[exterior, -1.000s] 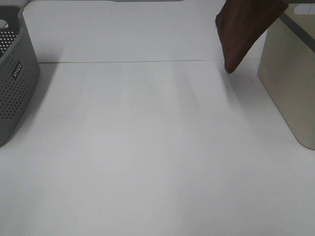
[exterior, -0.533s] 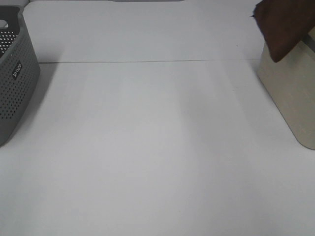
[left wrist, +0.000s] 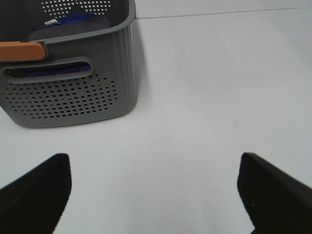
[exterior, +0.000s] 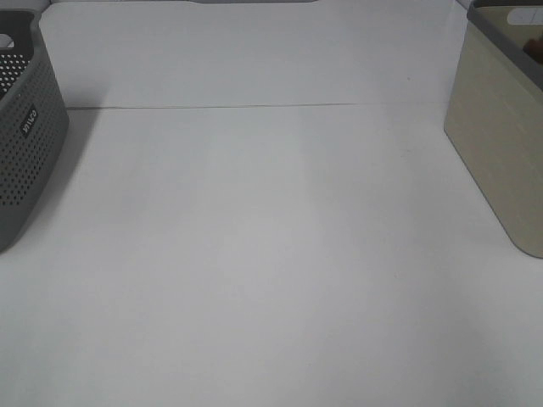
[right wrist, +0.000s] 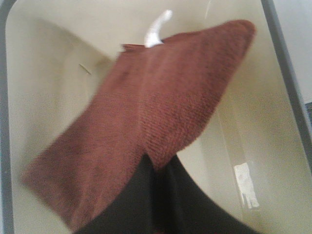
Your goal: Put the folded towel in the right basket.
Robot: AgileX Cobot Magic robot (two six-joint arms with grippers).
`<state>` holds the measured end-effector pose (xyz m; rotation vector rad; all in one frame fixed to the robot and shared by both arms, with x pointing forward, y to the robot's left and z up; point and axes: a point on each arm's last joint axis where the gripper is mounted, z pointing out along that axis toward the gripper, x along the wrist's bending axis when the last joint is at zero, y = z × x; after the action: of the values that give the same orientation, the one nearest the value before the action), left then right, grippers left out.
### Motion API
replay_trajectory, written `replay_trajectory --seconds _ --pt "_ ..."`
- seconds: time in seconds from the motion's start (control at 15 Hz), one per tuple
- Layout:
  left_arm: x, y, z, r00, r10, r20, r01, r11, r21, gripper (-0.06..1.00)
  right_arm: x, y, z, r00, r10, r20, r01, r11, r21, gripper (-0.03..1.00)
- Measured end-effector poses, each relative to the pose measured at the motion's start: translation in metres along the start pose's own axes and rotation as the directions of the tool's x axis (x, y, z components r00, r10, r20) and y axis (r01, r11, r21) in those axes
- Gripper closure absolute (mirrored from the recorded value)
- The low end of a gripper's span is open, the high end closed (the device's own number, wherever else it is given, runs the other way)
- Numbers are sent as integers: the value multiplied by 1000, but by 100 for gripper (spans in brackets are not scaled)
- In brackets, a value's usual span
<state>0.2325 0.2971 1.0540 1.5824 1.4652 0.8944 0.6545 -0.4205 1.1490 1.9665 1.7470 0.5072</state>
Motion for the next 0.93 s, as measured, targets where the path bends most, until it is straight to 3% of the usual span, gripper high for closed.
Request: replay_trajectory --seconds 0.2,0.27,0.47,0.6,0.8,0.93 --pt "0 0 0 1000 0 0 0 1000 0 7 -6 -7 32 998 42 -44 -38 997 69 94" --pt "0 0 0 1000 0 0 0 1000 0 7 -6 -8 41 998 47 -52 -42 995 88 89" --pt "0 0 0 1000 0 0 0 1000 0 7 -6 -9 47 997 57 -57 -51 994 101 56" --pt "0 0 0 1000 0 0 0 1000 0 7 -1 -8 46 991 80 -103 -71 993 93 40" --pt "0 0 0 1000 0 0 0 1000 0 7 8 -6 43 979 104 -174 -91 993 79 35" --pt "0 0 0 1000 0 0 0 1000 0 7 31 -1 29 978 56 -199 -47 998 50 35"
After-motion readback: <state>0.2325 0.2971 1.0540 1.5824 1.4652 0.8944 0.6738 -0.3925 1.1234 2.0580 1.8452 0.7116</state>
